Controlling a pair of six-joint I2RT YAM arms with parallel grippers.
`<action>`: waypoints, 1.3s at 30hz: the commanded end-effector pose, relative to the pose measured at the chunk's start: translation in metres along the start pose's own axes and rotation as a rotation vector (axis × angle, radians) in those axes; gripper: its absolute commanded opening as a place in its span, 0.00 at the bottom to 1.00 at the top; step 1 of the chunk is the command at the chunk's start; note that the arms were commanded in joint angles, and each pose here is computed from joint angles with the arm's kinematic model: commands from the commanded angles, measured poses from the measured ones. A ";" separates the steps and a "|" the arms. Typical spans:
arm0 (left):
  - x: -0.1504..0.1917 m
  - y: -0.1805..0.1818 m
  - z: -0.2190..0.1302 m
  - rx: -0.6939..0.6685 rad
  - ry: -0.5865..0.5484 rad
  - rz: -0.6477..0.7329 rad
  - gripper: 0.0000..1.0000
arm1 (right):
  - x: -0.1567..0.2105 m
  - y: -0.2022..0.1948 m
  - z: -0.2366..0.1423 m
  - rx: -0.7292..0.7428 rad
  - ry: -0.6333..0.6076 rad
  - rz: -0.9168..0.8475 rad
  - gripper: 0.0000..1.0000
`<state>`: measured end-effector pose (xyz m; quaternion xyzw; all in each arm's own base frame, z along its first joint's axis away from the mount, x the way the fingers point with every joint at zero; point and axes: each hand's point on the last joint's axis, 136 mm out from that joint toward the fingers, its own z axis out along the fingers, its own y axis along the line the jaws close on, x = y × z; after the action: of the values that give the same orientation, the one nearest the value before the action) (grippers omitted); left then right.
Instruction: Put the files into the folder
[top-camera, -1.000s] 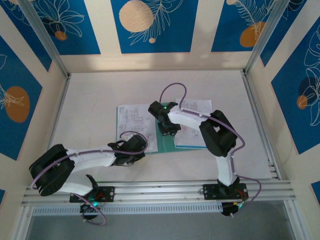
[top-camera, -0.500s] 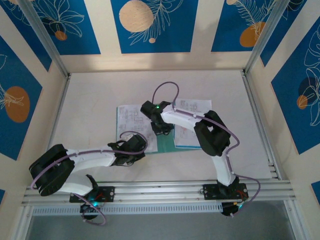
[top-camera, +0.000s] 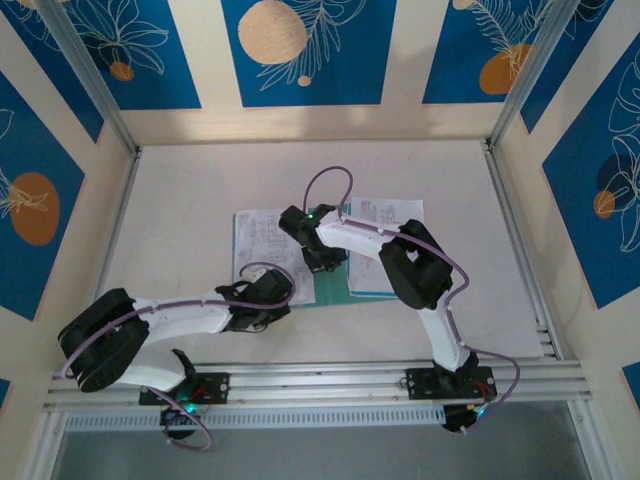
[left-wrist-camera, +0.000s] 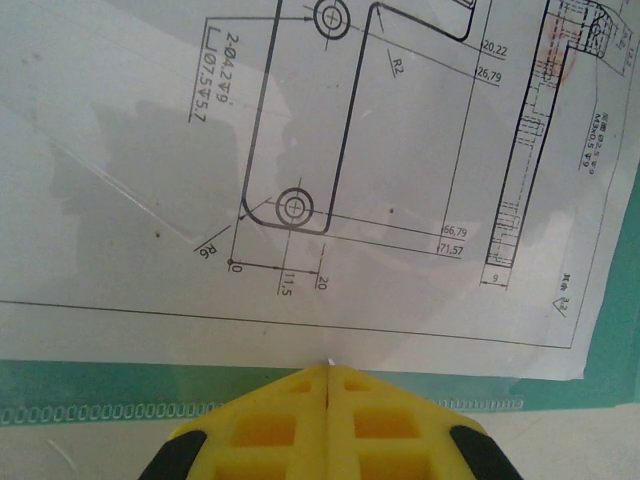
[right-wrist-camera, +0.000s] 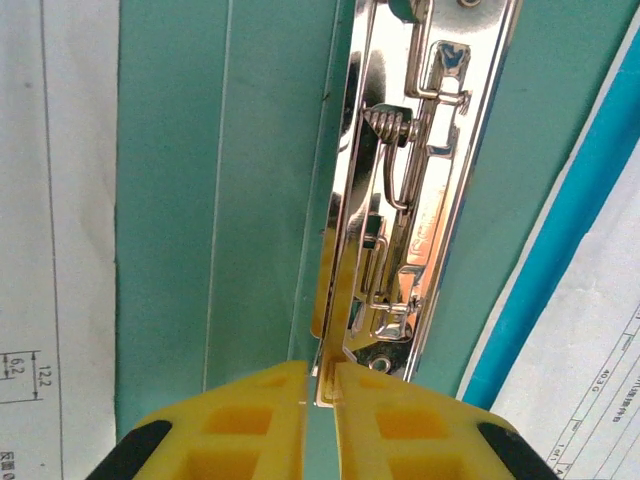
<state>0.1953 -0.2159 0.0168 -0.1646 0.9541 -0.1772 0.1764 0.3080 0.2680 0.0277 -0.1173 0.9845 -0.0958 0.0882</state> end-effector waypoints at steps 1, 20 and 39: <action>0.015 0.049 0.003 -0.169 0.041 0.010 0.00 | 0.014 -0.007 0.018 0.069 0.048 -0.001 0.18; 0.015 0.050 0.002 -0.172 0.040 0.012 0.00 | 0.017 -0.015 0.023 0.053 -0.066 0.100 0.14; 0.014 0.051 0.000 -0.174 0.035 0.011 0.00 | 0.056 -0.027 0.066 0.089 -0.001 0.202 0.13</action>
<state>0.1948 -0.2151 0.0174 -0.1647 0.9538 -0.1783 0.1772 0.3065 0.2625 0.0193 -0.0305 0.9792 -0.0586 0.1921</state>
